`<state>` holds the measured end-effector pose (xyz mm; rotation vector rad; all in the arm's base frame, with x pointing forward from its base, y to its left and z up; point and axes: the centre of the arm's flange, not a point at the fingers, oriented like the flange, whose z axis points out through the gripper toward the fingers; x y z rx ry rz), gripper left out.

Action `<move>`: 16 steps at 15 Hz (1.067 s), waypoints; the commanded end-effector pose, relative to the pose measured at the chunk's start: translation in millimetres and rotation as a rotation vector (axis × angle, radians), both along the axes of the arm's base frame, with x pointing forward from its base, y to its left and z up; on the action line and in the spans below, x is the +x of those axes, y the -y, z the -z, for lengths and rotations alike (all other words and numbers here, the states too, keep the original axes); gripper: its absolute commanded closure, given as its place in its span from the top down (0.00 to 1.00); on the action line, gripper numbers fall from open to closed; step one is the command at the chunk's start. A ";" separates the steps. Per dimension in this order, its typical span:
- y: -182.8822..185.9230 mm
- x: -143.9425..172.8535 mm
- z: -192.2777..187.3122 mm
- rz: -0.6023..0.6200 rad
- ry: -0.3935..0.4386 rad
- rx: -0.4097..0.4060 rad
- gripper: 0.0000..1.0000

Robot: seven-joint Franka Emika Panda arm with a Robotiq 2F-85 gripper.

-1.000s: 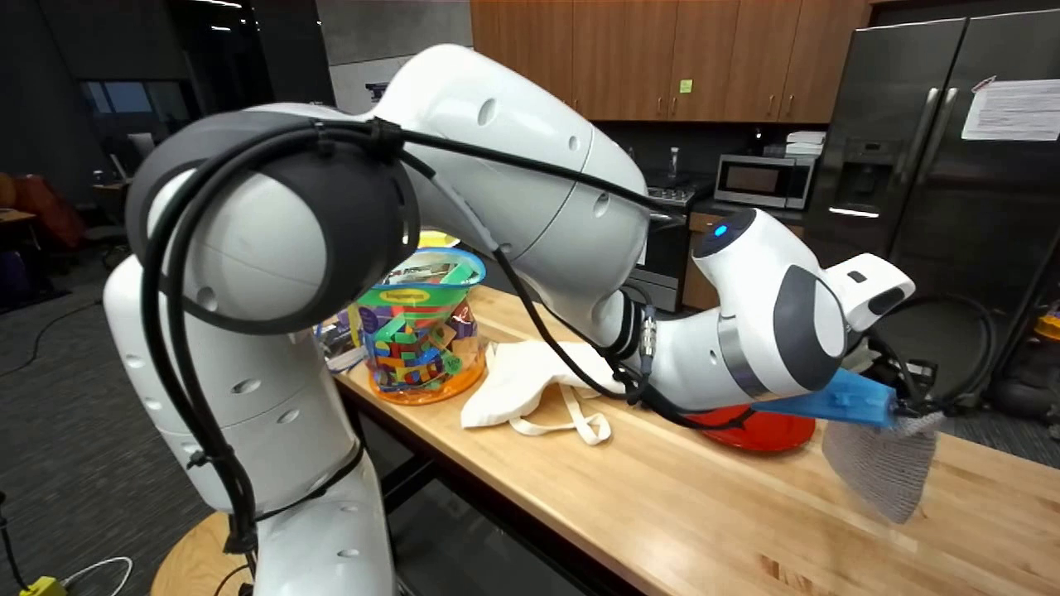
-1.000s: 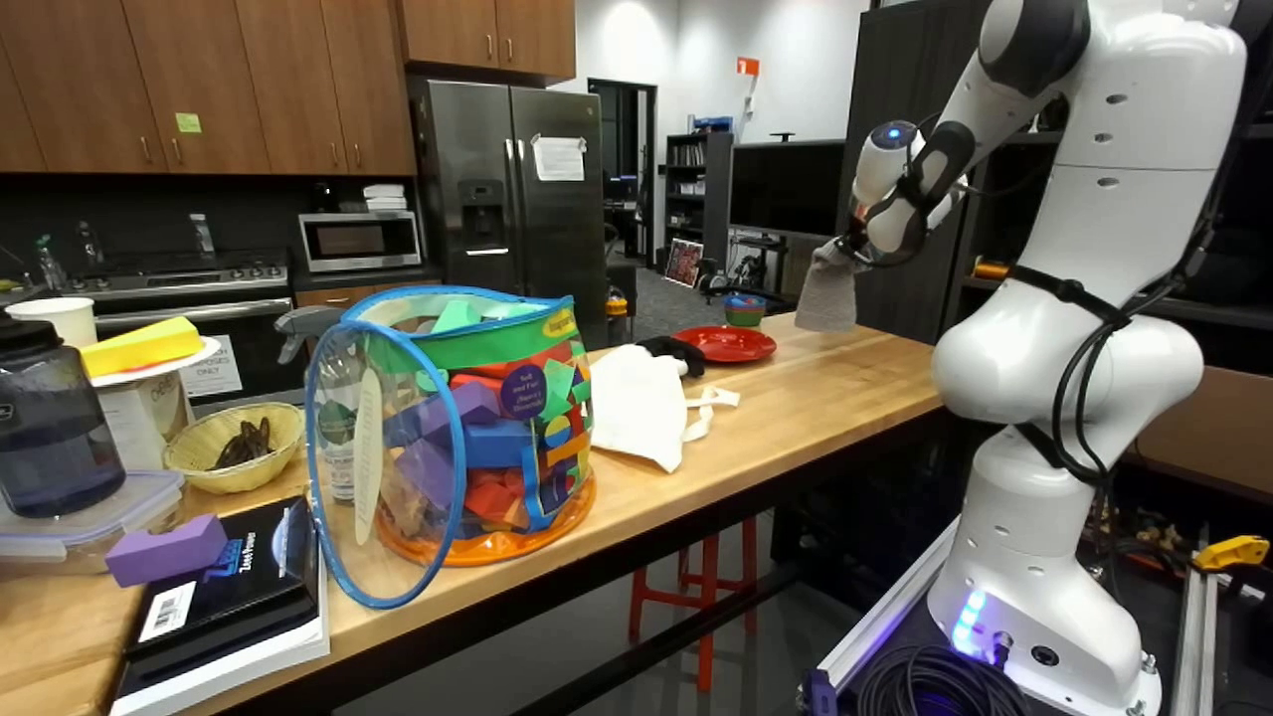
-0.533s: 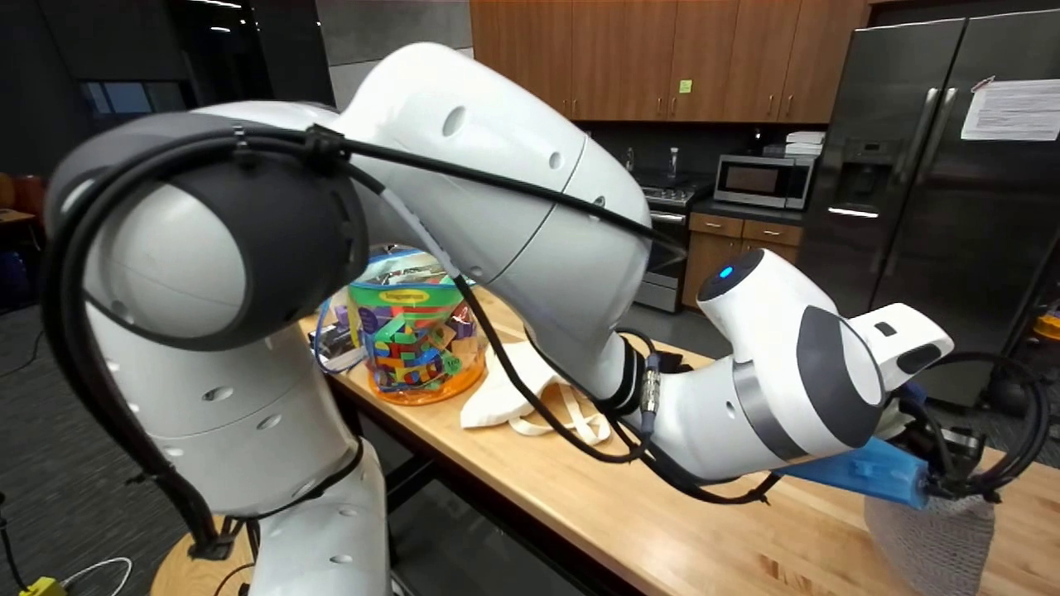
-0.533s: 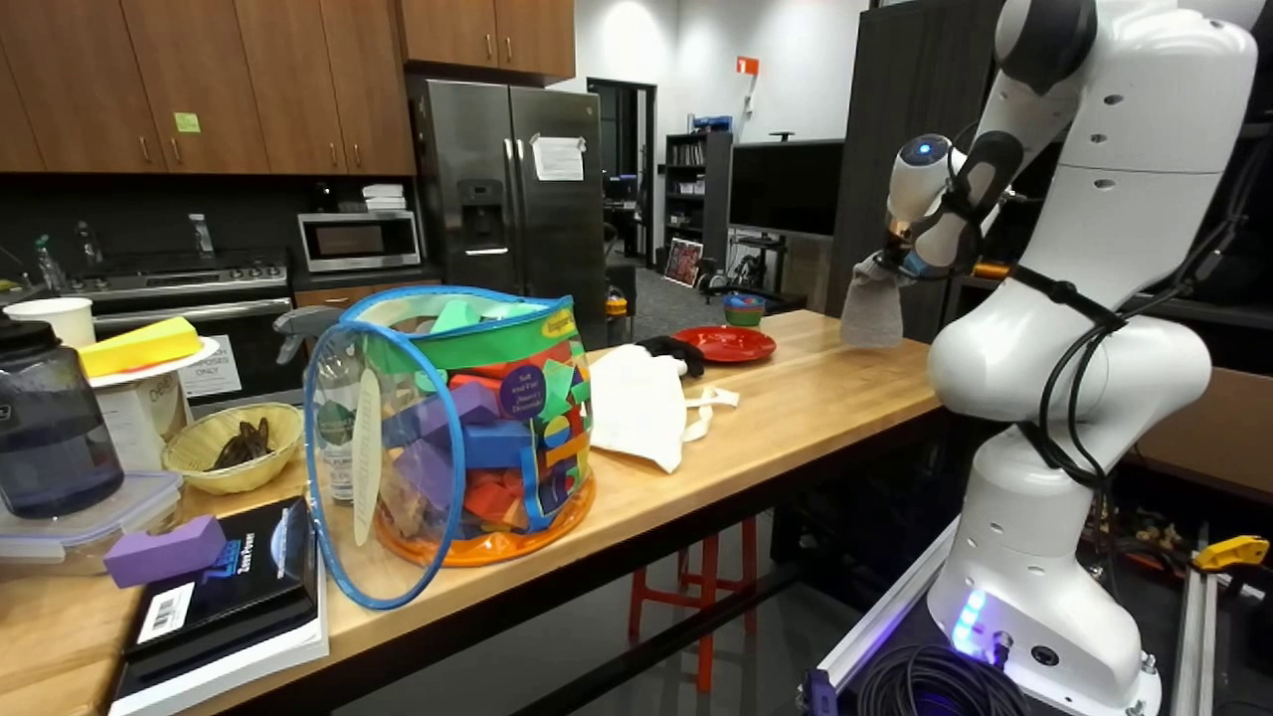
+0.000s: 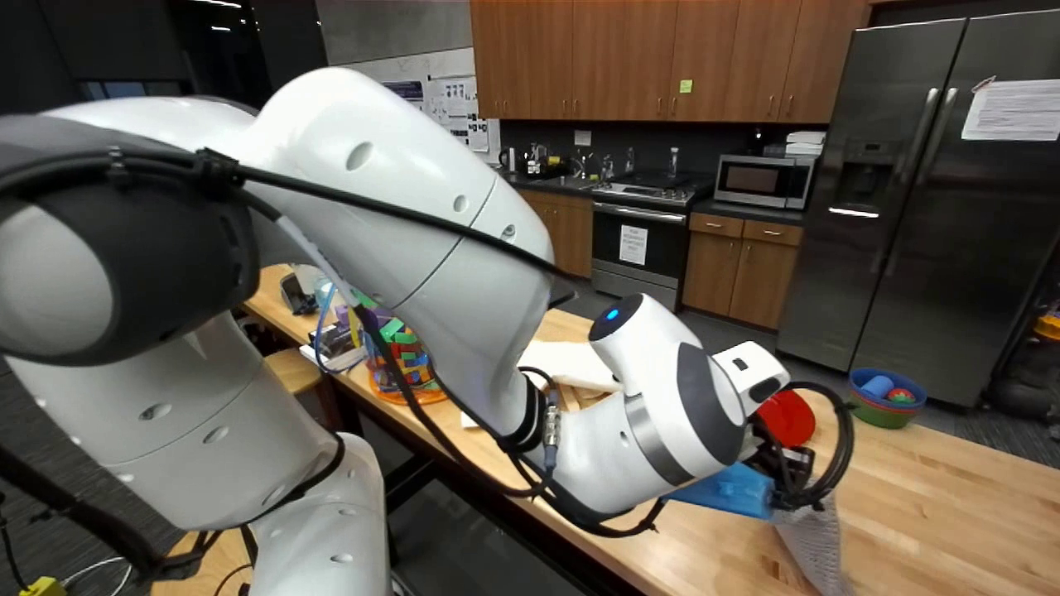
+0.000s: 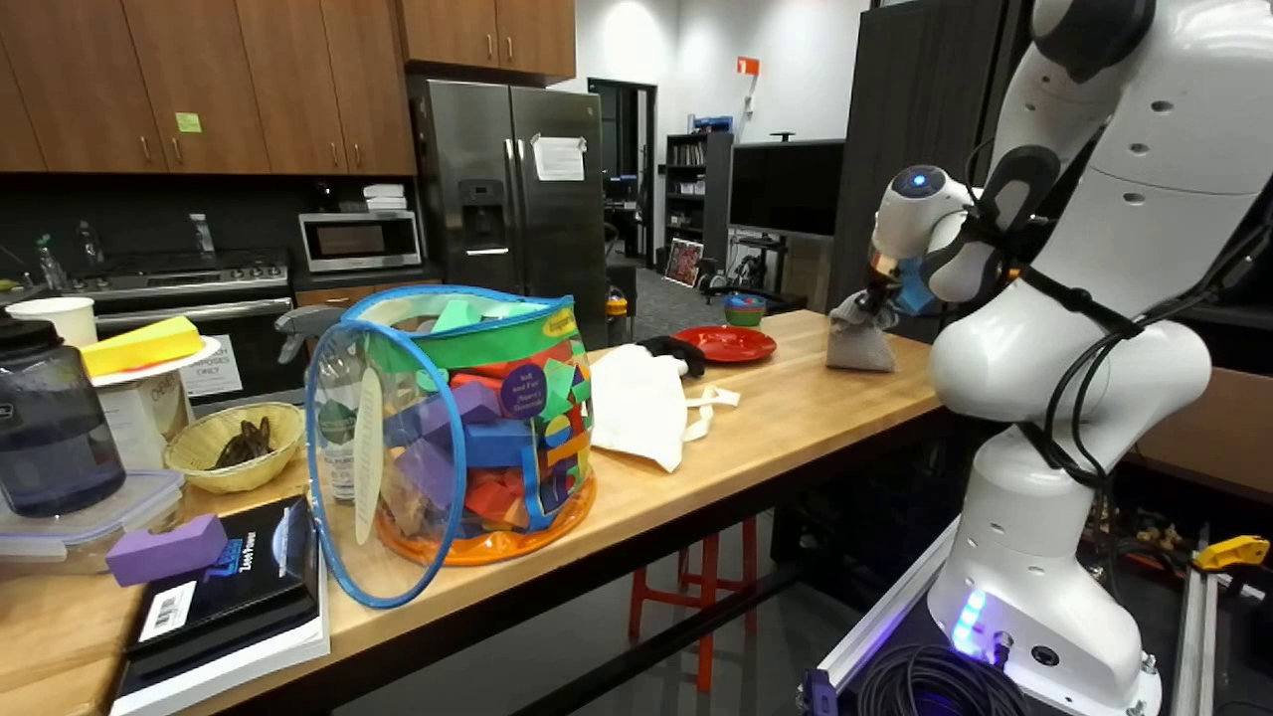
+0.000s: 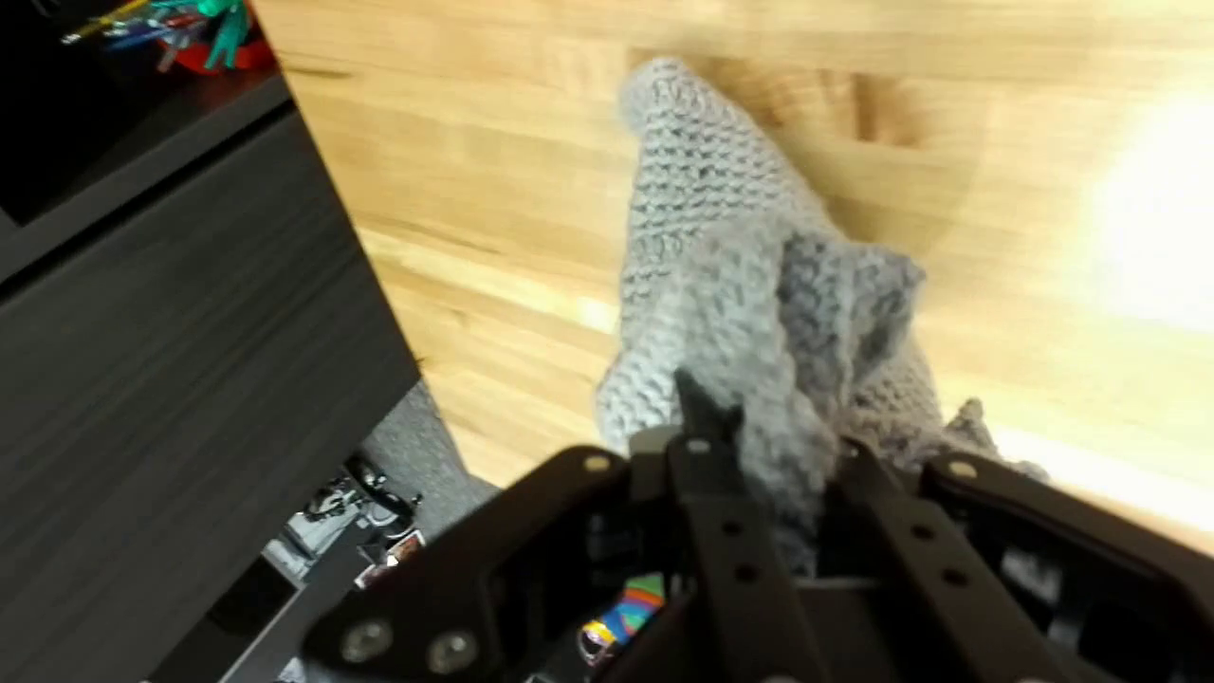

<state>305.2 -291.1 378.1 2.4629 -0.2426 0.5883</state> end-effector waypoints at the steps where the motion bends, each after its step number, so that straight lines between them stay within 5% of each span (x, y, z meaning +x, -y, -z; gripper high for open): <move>1: -71.1 -1.7 17.7 -0.098 0.002 0.079 0.04; 5: -145.7 23.1 36.0 -0.174 0.032 0.266 0.04; 10: -210.5 69.5 49.3 -0.273 0.036 0.385 0.04; 16: -252.2 115.5 48.2 -0.259 0.032 0.528 0.04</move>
